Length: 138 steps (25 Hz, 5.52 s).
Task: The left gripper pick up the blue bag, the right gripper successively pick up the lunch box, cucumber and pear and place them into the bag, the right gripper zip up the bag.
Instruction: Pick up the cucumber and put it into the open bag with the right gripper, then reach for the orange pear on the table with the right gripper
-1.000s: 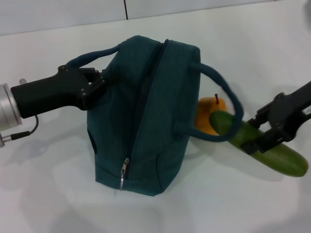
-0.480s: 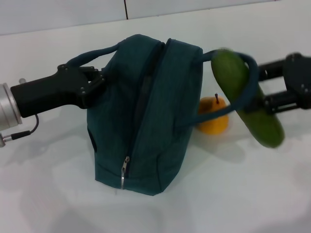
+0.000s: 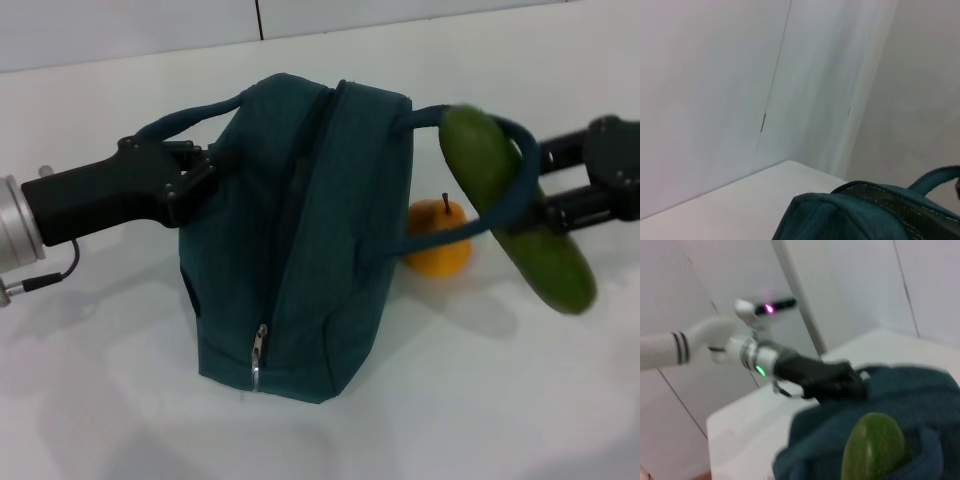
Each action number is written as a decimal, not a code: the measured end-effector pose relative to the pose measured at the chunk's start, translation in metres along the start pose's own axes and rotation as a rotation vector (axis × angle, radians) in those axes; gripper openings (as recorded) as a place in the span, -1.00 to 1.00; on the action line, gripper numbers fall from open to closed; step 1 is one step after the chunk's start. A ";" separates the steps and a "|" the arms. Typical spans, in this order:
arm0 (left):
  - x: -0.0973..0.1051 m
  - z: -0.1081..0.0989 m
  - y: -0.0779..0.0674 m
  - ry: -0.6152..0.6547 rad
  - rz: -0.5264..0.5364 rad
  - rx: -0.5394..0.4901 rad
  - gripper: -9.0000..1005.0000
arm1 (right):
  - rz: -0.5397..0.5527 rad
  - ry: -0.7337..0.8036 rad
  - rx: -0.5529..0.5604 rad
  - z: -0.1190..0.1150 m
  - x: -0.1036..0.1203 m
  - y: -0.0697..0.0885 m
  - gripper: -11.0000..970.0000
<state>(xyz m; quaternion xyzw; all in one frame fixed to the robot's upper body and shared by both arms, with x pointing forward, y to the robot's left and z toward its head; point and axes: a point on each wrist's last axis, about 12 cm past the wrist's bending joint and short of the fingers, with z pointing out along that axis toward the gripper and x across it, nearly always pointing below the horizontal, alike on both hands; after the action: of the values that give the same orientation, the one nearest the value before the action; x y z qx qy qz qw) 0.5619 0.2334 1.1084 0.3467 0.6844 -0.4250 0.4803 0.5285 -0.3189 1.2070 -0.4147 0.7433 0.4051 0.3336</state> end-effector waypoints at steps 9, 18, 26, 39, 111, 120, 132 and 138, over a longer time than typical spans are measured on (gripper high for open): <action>-0.003 0.003 0.000 0.002 0.001 0.007 -0.88 | 0.188 0.167 0.167 -0.016 0.002 -0.020 0.32; -0.002 0.003 0.000 0.005 -0.010 0.007 -0.88 | 0.190 0.039 0.280 -0.026 0.000 -0.030 0.33; -0.003 0.002 -0.003 -0.003 0.024 0.030 -0.88 | -0.081 -0.383 0.124 -0.020 -0.015 -0.017 0.34; -0.008 0.004 -0.008 -0.038 0.024 0.082 -0.88 | -0.157 -0.648 -0.062 0.023 -0.029 -0.021 0.35; -0.013 0.009 -0.005 -0.074 0.062 0.052 -0.88 | -0.229 -0.690 0.258 0.025 0.113 0.002 0.67; -0.012 0.013 0.002 -0.063 0.058 0.002 -0.88 | -0.218 -0.670 0.559 0.034 0.173 0.009 0.66; -0.007 0.011 0.011 -0.035 0.078 -0.073 -0.88 | -0.166 -0.578 0.501 0.064 0.167 -0.005 0.64; -0.004 0.009 0.012 -0.033 0.074 -0.087 -0.88 | -0.176 -0.554 0.465 0.074 0.161 -0.009 0.57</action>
<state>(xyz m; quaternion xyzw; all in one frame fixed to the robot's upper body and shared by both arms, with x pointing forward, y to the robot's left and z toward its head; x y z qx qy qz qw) 0.5770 0.2292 1.1076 0.3437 0.6810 -0.3825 0.5213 0.4787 -0.3125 1.0372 -0.2650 0.6586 0.2921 0.6408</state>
